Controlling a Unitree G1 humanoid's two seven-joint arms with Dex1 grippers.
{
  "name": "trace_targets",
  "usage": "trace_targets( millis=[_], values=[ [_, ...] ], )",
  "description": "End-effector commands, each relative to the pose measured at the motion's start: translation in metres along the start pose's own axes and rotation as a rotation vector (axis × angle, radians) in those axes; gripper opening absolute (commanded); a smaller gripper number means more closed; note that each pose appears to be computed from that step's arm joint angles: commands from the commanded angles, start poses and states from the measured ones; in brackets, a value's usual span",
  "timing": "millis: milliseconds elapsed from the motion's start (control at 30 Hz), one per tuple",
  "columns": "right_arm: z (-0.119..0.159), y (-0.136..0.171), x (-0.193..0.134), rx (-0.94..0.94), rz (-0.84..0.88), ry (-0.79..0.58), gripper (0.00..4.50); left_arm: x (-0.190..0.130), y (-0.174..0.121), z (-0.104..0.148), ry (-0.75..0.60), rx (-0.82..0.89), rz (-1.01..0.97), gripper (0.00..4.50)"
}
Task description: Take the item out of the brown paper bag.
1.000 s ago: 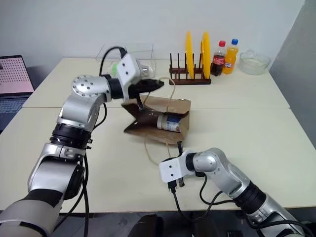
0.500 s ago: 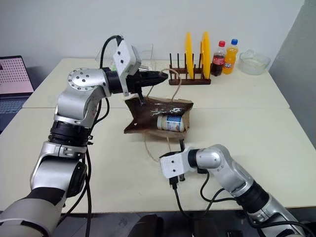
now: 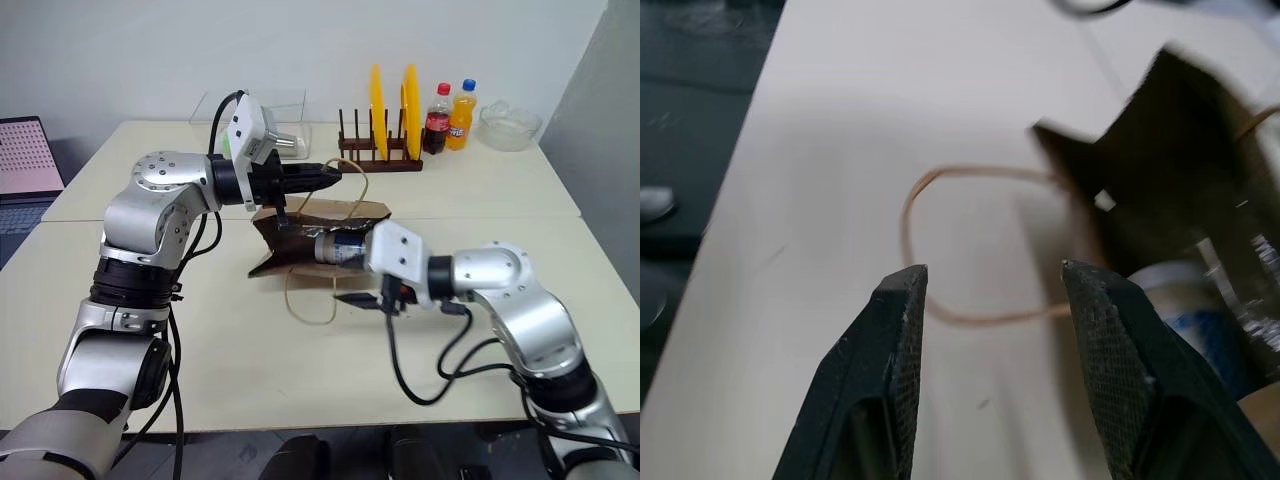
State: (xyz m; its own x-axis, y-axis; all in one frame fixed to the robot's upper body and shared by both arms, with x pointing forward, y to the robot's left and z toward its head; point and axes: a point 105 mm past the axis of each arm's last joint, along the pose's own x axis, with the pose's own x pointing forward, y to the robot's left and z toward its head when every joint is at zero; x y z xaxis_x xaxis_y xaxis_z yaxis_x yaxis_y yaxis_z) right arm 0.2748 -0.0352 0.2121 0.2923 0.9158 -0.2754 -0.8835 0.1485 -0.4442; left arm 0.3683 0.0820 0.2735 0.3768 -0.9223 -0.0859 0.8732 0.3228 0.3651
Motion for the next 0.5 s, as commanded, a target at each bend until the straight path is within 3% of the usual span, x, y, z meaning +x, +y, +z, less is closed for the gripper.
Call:
trace_targets(
  millis=[33,167,400,500],
  values=[
    [0.002,-0.016,0.022,-0.010,-0.101,0.040,2.21,-0.003,0.004,0.027,-0.076,0.034,0.006,0.00],
    [-0.003,-0.028,0.042,-0.014,-0.153,0.113,2.21,-0.005,0.007,0.030,-0.086,0.026,0.018,0.00],
    [-0.024,-0.049,0.068,-0.191,-0.205,0.275,2.21,-0.006,0.007,0.033,-0.103,0.020,0.018,0.00],
    [-0.037,-0.055,0.070,-0.240,-0.208,0.339,2.81,-0.005,0.007,0.034,-0.110,0.021,0.017,0.00]
  ],
)
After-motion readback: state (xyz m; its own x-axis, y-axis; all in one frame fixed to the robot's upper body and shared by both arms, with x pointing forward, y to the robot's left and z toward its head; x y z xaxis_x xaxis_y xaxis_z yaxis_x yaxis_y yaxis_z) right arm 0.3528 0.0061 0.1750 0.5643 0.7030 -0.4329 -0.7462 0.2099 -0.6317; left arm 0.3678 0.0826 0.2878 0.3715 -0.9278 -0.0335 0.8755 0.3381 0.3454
